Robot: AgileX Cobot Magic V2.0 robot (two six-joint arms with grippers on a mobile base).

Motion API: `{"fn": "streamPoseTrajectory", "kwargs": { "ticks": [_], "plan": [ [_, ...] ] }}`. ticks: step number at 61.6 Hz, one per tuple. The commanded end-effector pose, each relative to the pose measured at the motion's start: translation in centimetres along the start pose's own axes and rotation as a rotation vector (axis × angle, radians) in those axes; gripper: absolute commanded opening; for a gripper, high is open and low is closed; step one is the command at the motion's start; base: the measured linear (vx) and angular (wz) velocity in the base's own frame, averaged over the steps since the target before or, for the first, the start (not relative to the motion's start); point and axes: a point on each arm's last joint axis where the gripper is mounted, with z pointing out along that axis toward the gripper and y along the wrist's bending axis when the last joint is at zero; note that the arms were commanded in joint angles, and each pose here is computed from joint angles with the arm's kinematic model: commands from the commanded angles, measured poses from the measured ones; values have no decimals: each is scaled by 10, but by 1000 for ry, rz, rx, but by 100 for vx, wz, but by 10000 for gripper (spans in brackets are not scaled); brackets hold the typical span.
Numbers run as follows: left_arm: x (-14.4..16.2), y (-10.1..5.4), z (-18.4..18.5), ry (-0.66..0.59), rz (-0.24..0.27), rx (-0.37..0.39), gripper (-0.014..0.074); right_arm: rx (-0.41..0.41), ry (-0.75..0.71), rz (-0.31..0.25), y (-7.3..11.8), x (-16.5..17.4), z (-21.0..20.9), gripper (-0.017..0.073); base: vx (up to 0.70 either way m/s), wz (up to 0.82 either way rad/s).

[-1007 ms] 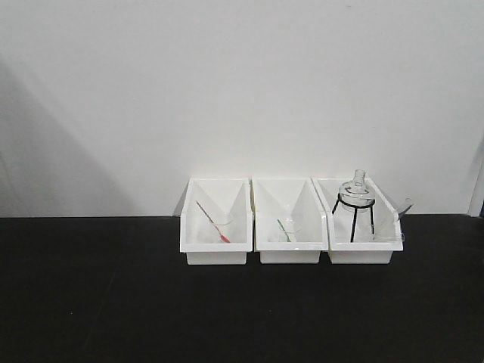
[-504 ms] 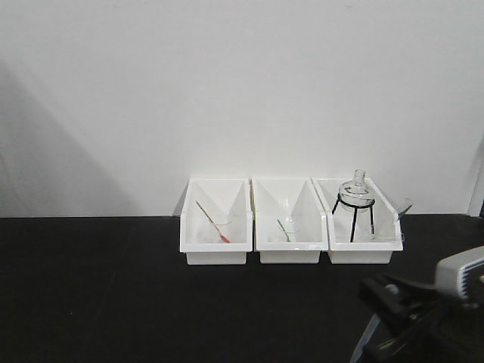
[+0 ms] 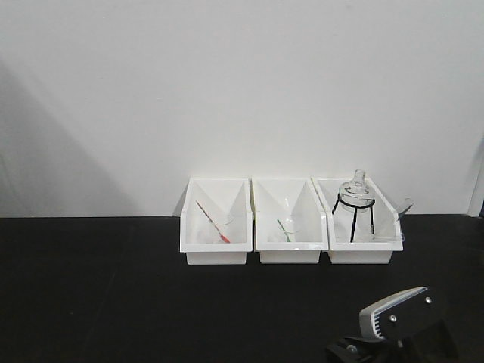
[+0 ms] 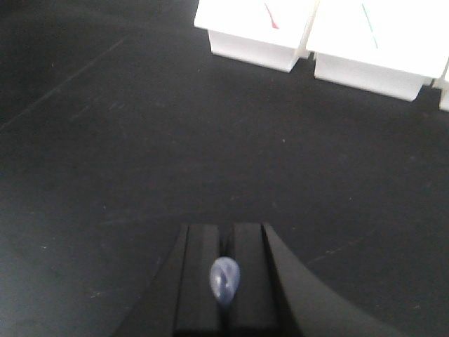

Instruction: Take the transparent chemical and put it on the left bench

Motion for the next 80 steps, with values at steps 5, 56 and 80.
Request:
{"fn": "streamPoseTrajectory", "kwargs": {
  "ticks": [5, 56, 80],
  "plan": [
    [-3, 0, -1, -81, -9, -2, -4, -82, -123, -6, 7, -16, 4, 187, 0, 0],
    [-3, 0, -1, -81, -9, -2, -4, -42, -56, -8, 3, -9, 7, 554, 0, 0],
    [-3, 0, -1, -81, -9, -2, -4, 42, -186, 38, 0, -42, -47, 255, 0, 0]
  ]
}}
